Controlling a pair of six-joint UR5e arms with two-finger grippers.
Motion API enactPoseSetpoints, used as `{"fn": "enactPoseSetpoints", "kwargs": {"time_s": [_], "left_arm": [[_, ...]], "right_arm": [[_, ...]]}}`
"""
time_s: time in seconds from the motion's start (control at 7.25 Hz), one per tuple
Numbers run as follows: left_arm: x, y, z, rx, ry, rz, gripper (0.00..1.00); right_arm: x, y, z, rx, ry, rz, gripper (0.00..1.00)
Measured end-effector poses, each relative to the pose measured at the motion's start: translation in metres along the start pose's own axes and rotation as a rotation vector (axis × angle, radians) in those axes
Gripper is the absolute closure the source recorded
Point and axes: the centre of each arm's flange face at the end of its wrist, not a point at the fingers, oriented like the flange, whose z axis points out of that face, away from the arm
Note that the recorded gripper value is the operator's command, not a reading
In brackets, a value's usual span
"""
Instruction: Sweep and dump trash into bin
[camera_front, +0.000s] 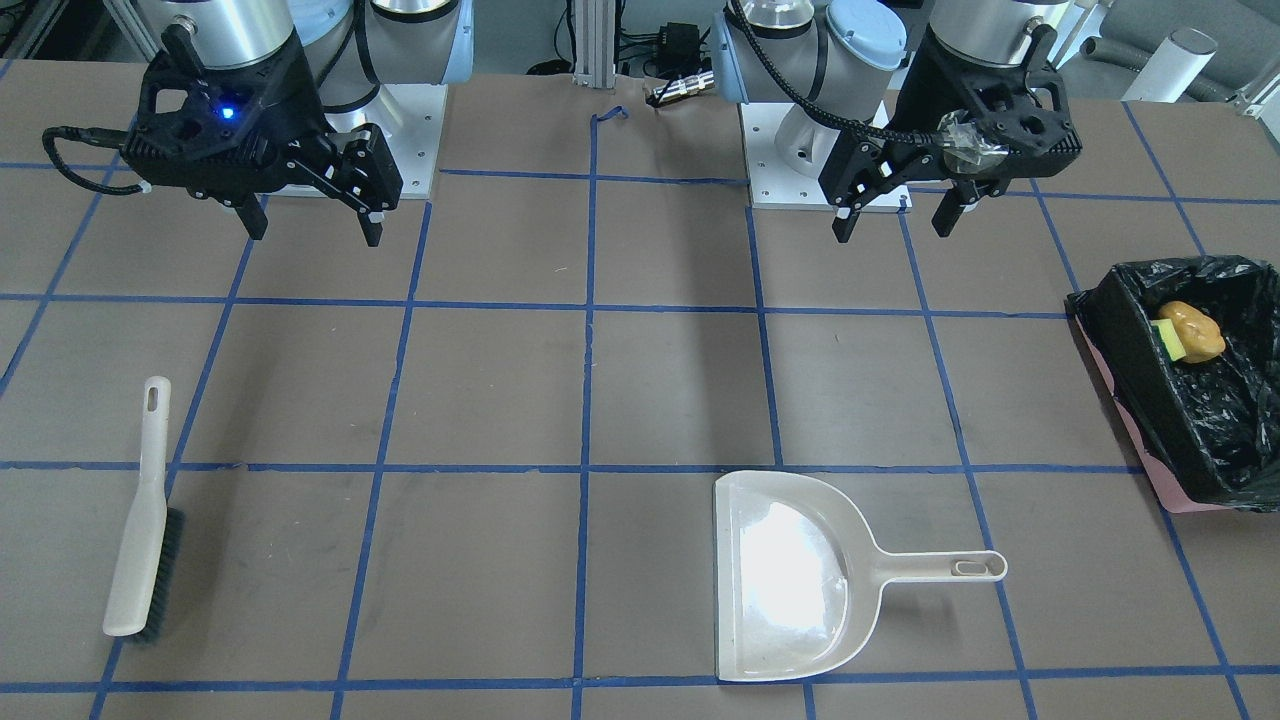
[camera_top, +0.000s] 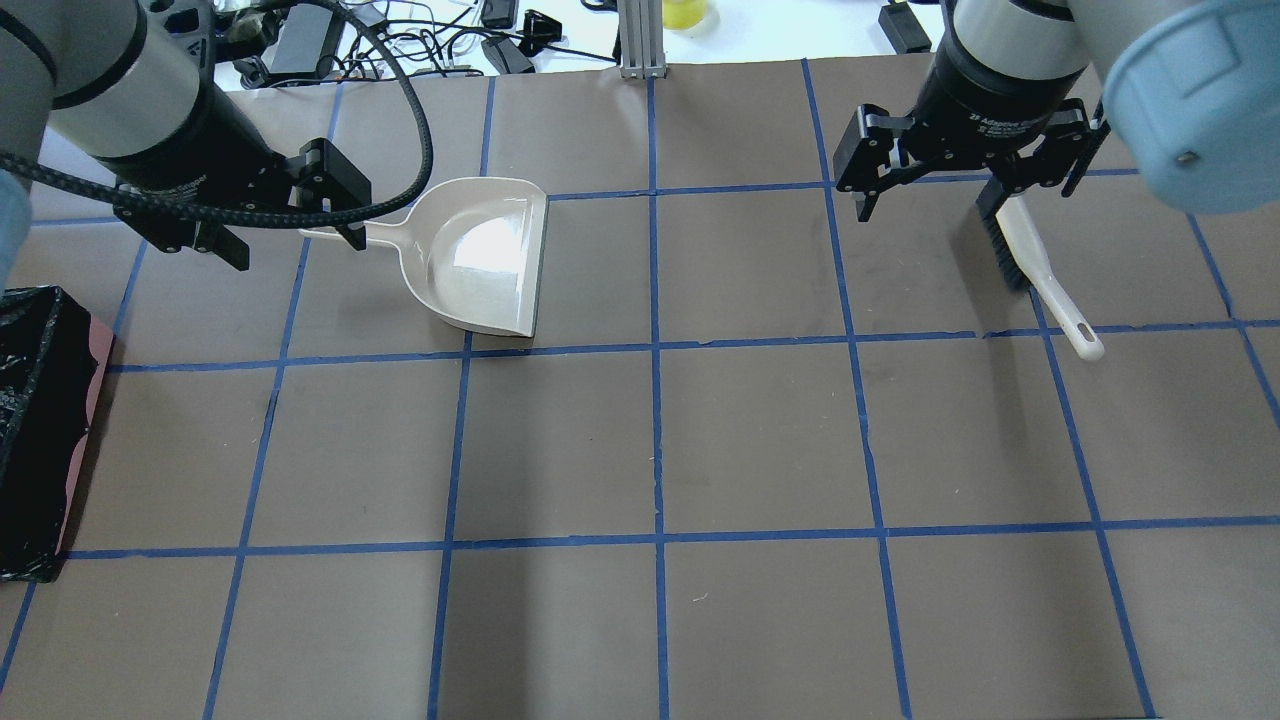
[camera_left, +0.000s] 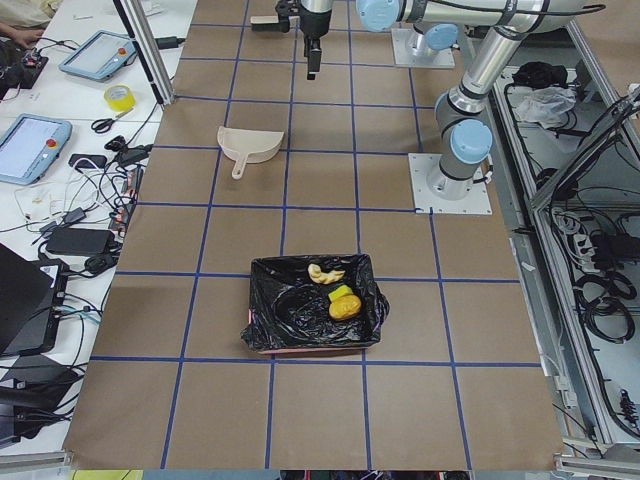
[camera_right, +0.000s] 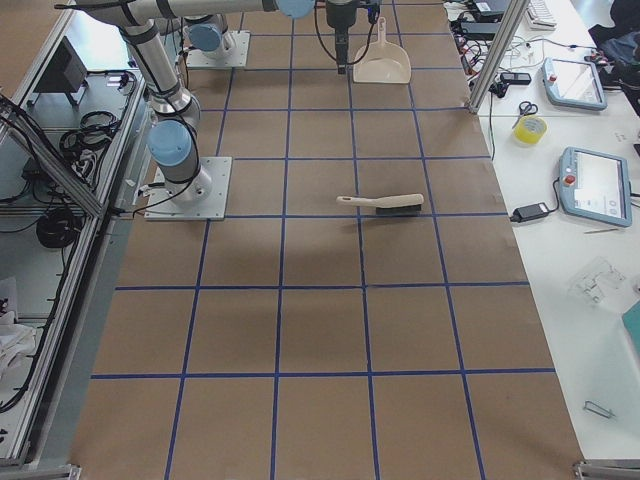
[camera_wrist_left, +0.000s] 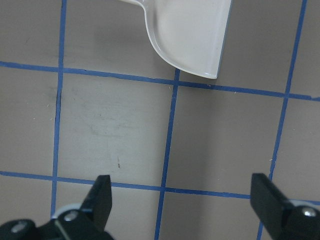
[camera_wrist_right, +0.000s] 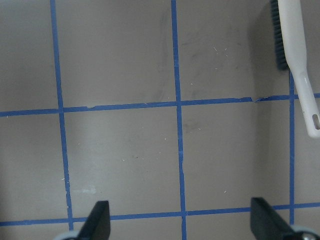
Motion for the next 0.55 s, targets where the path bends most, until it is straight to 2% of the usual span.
{"fn": "enactPoseSetpoints", "kwargs": {"time_s": [0.55], "left_arm": [[0.0,-0.0005,0.0014,0.004,0.0,0.0,0.0]], "right_arm": [[-0.0002,-0.0001,0.0002,-0.001,-0.002,0.001,0.0]]}}
